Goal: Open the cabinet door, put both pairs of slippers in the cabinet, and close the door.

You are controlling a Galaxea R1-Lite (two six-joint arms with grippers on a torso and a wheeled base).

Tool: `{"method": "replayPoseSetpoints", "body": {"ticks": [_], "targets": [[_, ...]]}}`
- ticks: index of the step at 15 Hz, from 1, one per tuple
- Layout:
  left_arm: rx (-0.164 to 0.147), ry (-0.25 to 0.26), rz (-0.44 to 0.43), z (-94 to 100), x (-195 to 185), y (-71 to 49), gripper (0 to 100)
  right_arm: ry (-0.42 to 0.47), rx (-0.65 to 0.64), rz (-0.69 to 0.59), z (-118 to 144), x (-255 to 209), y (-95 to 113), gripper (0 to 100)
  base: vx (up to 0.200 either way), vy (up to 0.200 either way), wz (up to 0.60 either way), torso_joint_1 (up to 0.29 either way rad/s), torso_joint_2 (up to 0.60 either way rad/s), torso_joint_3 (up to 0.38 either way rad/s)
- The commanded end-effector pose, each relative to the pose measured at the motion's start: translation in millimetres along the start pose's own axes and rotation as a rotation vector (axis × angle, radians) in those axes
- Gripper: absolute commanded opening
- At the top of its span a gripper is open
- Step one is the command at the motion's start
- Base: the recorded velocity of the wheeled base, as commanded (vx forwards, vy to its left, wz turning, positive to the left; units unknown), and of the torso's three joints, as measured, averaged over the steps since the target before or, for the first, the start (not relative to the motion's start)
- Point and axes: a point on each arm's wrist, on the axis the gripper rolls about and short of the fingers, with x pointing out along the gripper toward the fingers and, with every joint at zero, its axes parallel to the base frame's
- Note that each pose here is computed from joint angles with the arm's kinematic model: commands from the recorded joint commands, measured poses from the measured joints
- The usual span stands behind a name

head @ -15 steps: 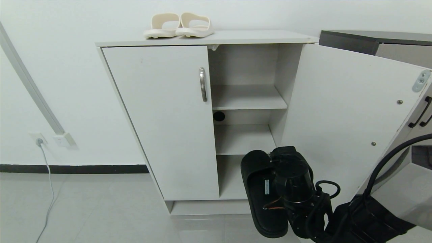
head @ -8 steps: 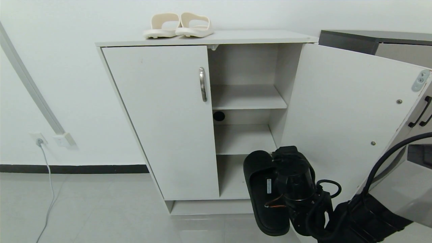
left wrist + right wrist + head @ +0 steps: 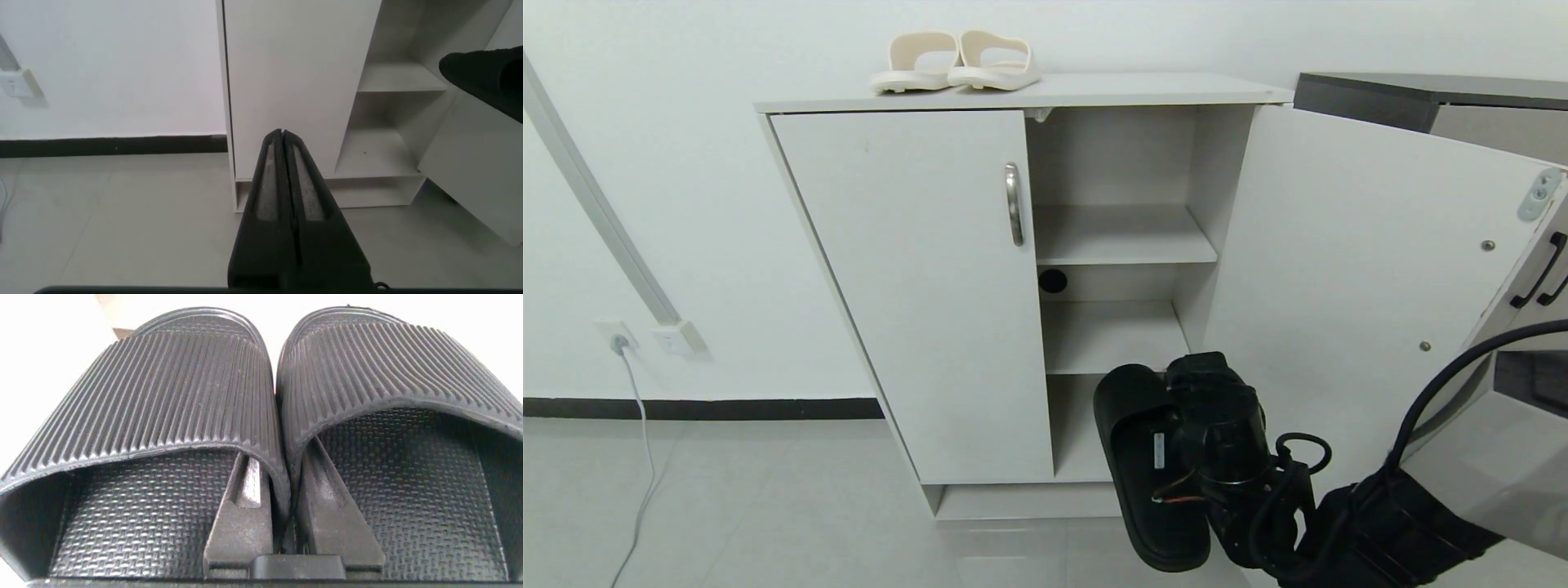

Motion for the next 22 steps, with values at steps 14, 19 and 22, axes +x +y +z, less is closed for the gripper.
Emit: {"method": "replayPoseSetpoints", "body": {"ticks": [14,19,22], "targets": [[0.0,0.001,-0.001,0.0,0,0.0,0,-0.019,0.029,-0.022,-24,62,35,0,0.0,0.0,0.0,0.0,0.0,0.0],[0.0,0.001,-0.001,0.0,0,0.0,0,-0.013,0.024,-0.022,-27,62,36,0,0.0,0.0,0.0,0.001,0.0,-0.164],[0.0,0.001,-0.001,0.0,0,0.0,0,-0.011,0.02,-0.035,-30,63,35,0,0.0,0.0,0.0,0.001,0.0,-0.201]]}}
